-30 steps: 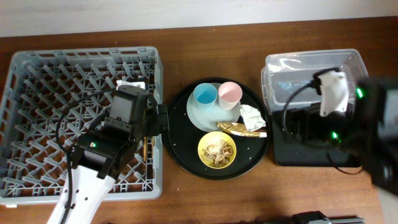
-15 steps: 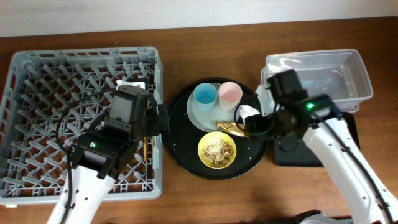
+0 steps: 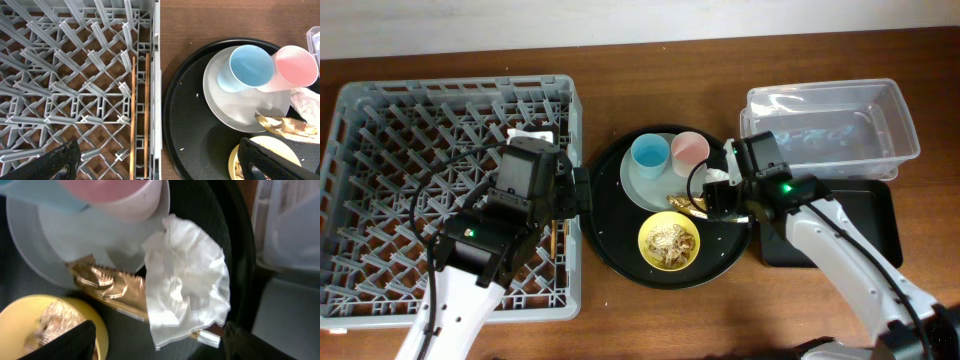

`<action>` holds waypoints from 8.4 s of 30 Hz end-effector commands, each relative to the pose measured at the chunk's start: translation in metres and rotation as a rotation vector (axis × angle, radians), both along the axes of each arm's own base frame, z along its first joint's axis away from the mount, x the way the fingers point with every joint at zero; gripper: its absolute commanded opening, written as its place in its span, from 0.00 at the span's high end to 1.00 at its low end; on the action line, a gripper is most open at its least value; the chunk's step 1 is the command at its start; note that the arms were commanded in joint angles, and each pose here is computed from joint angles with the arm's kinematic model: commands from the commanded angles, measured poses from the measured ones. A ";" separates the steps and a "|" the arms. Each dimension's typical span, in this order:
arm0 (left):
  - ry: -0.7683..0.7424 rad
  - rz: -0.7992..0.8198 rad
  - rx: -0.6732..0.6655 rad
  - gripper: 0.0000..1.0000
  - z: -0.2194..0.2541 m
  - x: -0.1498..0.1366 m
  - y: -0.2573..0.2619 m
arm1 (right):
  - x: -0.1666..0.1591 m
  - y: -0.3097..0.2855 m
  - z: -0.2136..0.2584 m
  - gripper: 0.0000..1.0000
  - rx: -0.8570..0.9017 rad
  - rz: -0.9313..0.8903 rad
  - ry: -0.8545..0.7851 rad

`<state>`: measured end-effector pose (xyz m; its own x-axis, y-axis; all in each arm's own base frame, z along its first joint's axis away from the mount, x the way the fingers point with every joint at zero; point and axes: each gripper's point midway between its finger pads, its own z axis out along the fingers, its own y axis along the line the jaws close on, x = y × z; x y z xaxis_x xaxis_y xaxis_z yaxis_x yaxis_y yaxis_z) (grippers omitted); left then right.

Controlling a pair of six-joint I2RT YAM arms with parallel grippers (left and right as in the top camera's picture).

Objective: Sort waste into correct bins and load items into the dishwasher rack
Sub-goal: 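Grasp the crumpled white tissue with the right gripper, then drop the tissue into the clear plastic bin with the right gripper, then grasp the gold wrapper on the tray with the right gripper, then drop the gold wrapper into the clear plastic bin, then grasp the rim of the yellow bowl with the right gripper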

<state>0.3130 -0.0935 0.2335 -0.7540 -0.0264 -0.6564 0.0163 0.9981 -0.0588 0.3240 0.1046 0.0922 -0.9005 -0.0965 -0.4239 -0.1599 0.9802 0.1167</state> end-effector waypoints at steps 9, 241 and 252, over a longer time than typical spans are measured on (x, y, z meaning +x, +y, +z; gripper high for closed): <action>-0.014 -0.002 -0.010 0.01 0.006 0.001 0.000 | 0.017 0.000 -0.063 0.33 -0.064 -0.016 0.080; -0.014 -0.002 -0.010 0.01 0.006 0.001 0.000 | -0.093 0.122 -0.054 0.70 -0.324 0.367 0.017; -0.014 -0.002 -0.010 0.01 0.006 0.001 0.000 | -0.087 0.110 -0.056 0.83 -0.291 0.301 0.059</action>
<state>0.3132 -0.0936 0.2338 -0.7533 -0.0267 -0.6572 0.0163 0.9981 -0.0593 0.2369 0.2147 0.0313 -0.8326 -0.4818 -0.2732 -0.4560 0.8763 -0.1557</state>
